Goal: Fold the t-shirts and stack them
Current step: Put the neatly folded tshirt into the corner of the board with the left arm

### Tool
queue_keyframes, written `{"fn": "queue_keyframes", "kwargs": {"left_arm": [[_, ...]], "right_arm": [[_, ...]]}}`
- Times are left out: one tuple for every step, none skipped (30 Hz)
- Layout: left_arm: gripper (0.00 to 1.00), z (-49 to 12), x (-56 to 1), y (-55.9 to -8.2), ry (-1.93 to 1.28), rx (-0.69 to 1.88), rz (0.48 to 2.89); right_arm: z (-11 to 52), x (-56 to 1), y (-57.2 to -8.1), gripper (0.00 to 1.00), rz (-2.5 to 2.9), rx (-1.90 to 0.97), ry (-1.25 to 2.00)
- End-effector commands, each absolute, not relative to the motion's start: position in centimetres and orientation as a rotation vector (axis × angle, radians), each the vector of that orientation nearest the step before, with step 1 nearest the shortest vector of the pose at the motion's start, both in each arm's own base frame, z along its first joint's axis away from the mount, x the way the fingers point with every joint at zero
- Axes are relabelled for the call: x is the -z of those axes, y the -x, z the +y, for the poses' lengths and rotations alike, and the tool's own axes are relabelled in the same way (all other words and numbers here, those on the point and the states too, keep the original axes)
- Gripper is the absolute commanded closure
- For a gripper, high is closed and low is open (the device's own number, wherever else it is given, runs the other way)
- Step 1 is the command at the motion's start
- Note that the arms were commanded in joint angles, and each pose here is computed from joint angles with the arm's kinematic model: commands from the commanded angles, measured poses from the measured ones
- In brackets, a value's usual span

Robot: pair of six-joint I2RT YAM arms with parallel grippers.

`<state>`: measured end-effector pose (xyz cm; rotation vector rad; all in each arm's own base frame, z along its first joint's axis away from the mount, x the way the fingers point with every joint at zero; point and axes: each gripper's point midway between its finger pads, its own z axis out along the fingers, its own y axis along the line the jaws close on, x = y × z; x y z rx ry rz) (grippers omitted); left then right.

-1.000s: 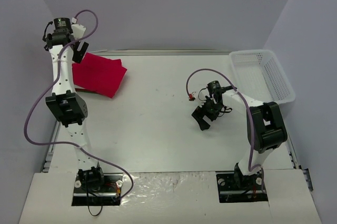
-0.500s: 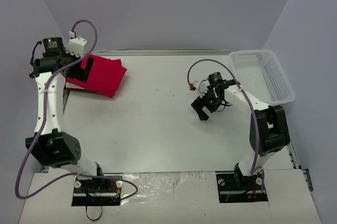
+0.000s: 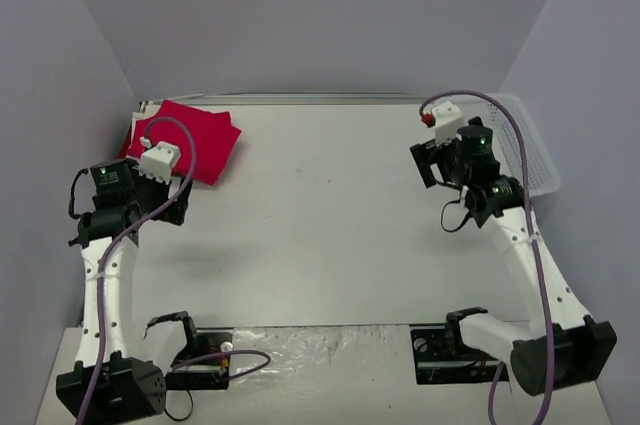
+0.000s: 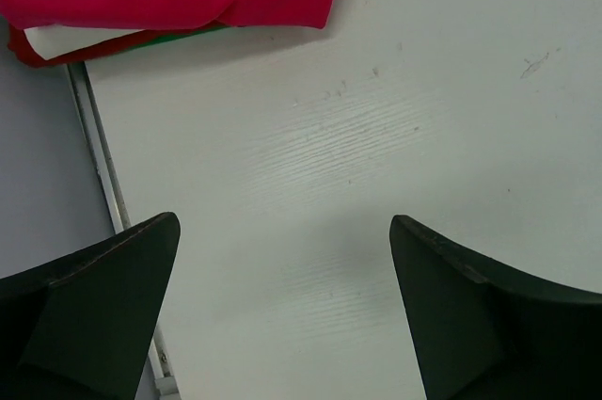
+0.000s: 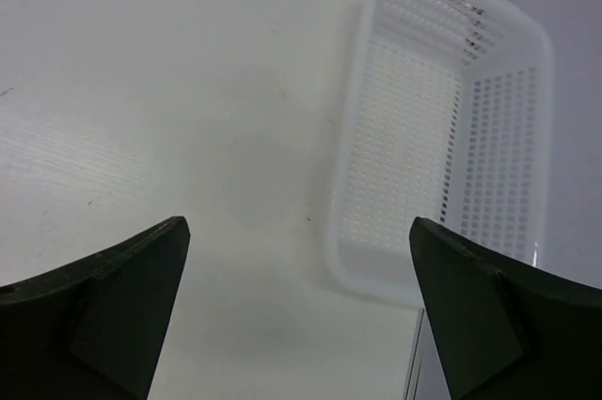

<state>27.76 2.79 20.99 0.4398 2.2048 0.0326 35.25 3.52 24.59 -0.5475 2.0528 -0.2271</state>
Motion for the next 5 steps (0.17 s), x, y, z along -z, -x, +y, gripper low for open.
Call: {"fn": "queue_keyframes", "kwargs": {"left_arm": [[0.06,2.4,-23.1,-28.5,-0.371,0.032,2.085],[0.06,2.6,-22.9,-28.4,-0.353,0.042,2.086],[0.06,2.6,-22.6,-28.3,-0.345,0.06,2.092],[0.06,2.5,-22.7,-28.3,-0.334,0.077,2.089],[0.06,2.4,-22.7,-28.3,-0.331,0.095,2.086]], "right_arm": [[0.0,-25.4,-33.9,0.0,1.988,0.385,0.293],[-0.4,-25.1,-33.6,0.0,1.975,0.387,0.284],[-0.3,-24.9,-33.2,0.0,1.963,0.364,0.292],[0.2,-25.0,-32.8,0.0,1.926,0.299,0.29],[0.0,-25.4,-32.8,0.0,1.9,0.26,0.2]]}}
